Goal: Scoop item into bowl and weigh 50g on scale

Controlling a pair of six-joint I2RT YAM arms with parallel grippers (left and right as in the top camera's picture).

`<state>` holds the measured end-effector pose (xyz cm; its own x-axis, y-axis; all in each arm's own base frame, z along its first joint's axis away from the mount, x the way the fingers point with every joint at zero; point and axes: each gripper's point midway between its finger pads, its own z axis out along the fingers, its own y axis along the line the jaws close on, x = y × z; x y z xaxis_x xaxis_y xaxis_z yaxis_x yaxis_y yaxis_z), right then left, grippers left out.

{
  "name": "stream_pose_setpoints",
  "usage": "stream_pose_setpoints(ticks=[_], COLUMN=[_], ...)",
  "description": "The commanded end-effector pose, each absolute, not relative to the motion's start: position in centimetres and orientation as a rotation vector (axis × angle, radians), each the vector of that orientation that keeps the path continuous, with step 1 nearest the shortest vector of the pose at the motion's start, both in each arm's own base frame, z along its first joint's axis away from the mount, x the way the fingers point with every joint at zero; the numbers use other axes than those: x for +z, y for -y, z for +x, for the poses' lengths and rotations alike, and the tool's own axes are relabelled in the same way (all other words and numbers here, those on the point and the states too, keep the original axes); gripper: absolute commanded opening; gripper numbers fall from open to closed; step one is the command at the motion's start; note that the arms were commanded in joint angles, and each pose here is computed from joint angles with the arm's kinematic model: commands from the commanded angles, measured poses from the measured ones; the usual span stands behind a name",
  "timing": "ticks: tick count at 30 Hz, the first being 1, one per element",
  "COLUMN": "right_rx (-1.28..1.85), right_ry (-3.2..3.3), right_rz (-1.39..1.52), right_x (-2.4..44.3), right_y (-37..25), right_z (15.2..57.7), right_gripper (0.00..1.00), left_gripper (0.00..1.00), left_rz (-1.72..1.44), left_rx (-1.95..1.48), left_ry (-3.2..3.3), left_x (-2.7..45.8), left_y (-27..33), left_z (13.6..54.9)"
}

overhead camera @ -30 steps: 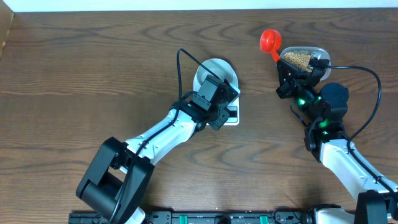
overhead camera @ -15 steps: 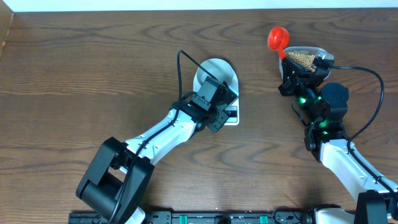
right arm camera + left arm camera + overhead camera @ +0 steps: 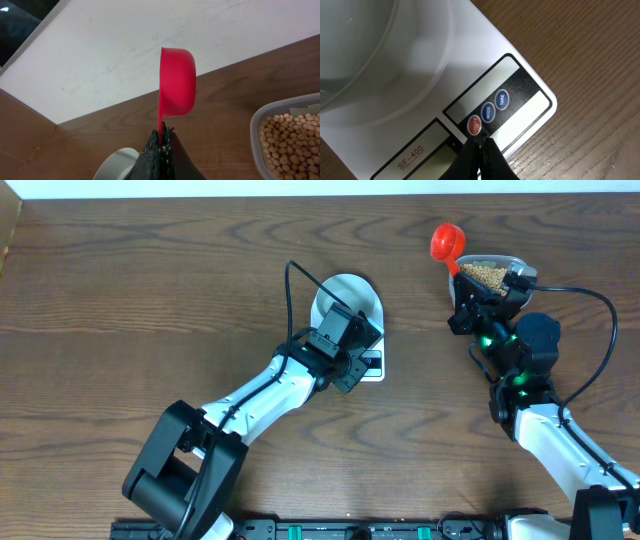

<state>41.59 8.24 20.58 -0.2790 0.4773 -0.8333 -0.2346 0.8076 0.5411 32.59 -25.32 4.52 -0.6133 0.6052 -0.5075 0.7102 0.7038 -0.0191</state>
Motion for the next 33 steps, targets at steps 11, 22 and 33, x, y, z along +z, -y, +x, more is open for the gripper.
stream_pose_setpoints(ticks=[11,22,33], right_rx=[0.725,0.715,0.690], right_ry=[-1.709,-1.713,-1.710], right_rz=[0.170,0.139,0.161], right_x=[21.4,21.3,21.3], right_y=[-8.6,-8.8,-8.3], right_z=[41.7,41.6,41.8], right_gripper=[0.01,0.01,0.01], left_gripper=[0.07,0.07,0.07], left_rz=[1.014,1.004,1.040], left_rx=[-0.300,-0.308,-0.312], left_ry=[-2.467,-2.435,-2.436], left_x=[3.4,3.3,1.7], left_y=[25.3,25.9,26.2], left_z=[32.4,33.2,33.3])
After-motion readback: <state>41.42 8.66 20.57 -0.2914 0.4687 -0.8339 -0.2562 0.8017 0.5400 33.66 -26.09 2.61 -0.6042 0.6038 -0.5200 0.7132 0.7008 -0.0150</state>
